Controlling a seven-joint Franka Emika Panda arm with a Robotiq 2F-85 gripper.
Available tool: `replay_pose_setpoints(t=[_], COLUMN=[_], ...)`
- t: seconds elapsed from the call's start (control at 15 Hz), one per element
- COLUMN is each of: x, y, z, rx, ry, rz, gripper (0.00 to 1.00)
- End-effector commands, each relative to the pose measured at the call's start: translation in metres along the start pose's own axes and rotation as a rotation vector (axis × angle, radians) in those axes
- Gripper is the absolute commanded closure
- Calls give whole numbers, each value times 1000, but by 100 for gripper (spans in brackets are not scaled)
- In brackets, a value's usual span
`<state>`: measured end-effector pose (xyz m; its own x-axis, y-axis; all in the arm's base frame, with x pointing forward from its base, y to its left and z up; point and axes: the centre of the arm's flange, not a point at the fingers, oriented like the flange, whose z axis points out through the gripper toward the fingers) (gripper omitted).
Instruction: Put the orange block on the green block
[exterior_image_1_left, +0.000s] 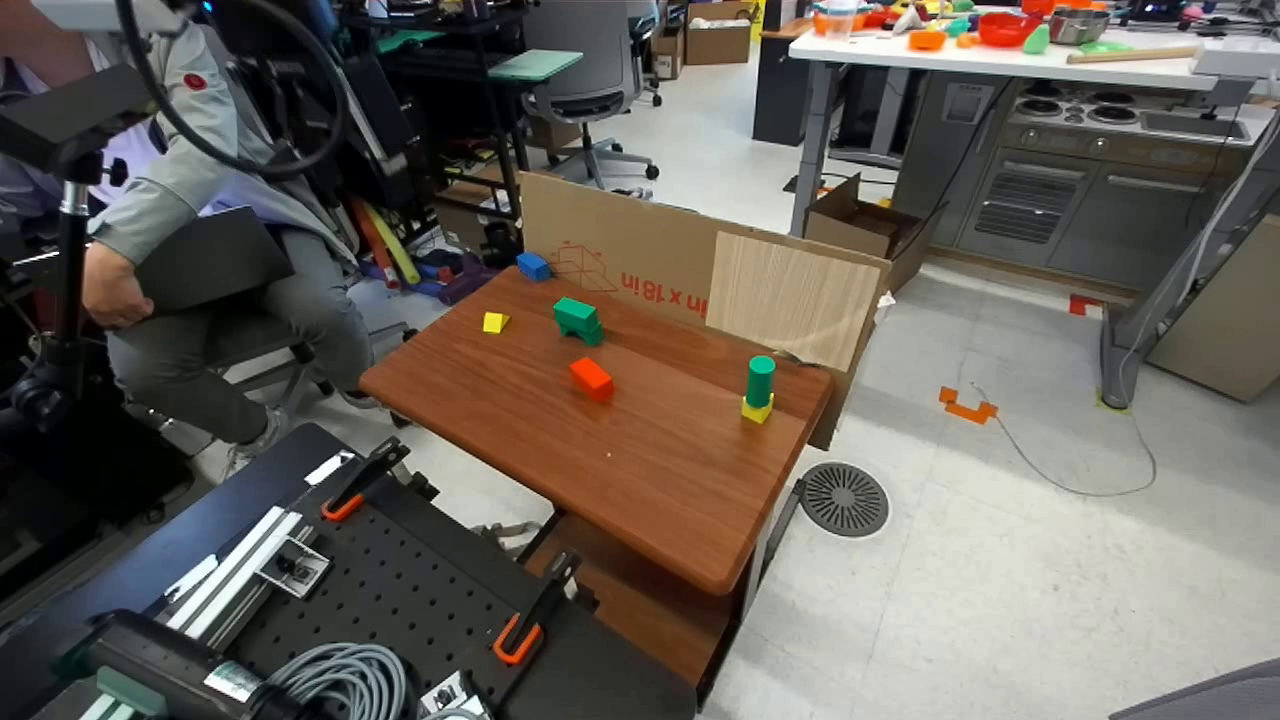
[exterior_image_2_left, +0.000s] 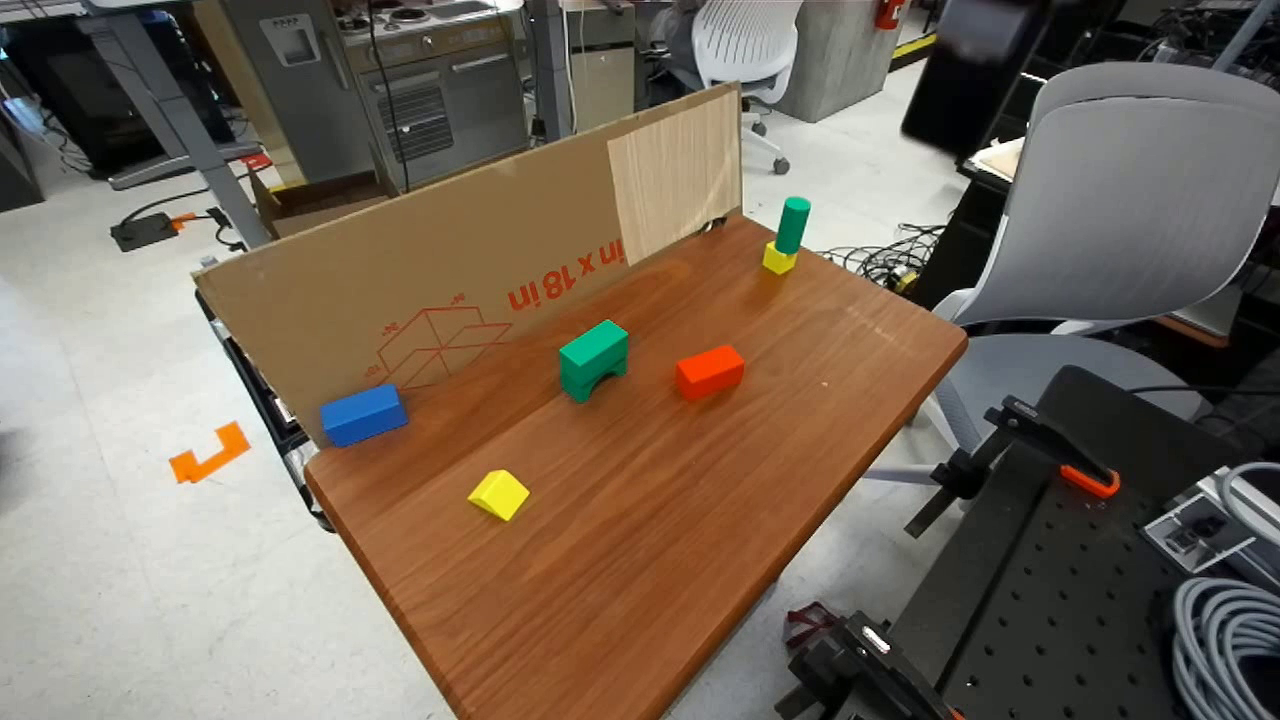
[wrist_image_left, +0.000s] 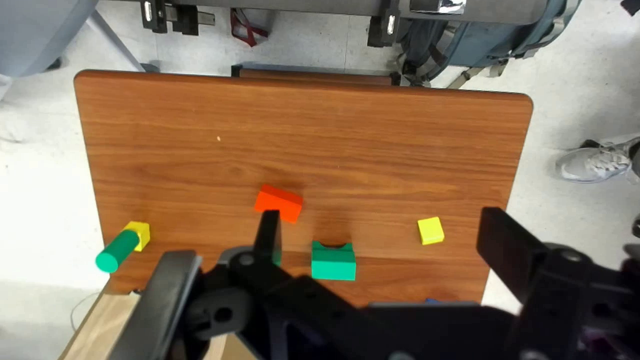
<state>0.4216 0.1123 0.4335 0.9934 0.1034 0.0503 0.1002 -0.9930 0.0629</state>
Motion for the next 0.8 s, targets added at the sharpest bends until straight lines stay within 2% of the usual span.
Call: replay_pose_setpoints(t=[0.0,0.33,0.73], x=[8,14,13], y=[17,38,63], z=[63,136,215], rx=[39,71,82], ry=[34,106,38], rz=[96,229,353], gripper=[0,0,0])
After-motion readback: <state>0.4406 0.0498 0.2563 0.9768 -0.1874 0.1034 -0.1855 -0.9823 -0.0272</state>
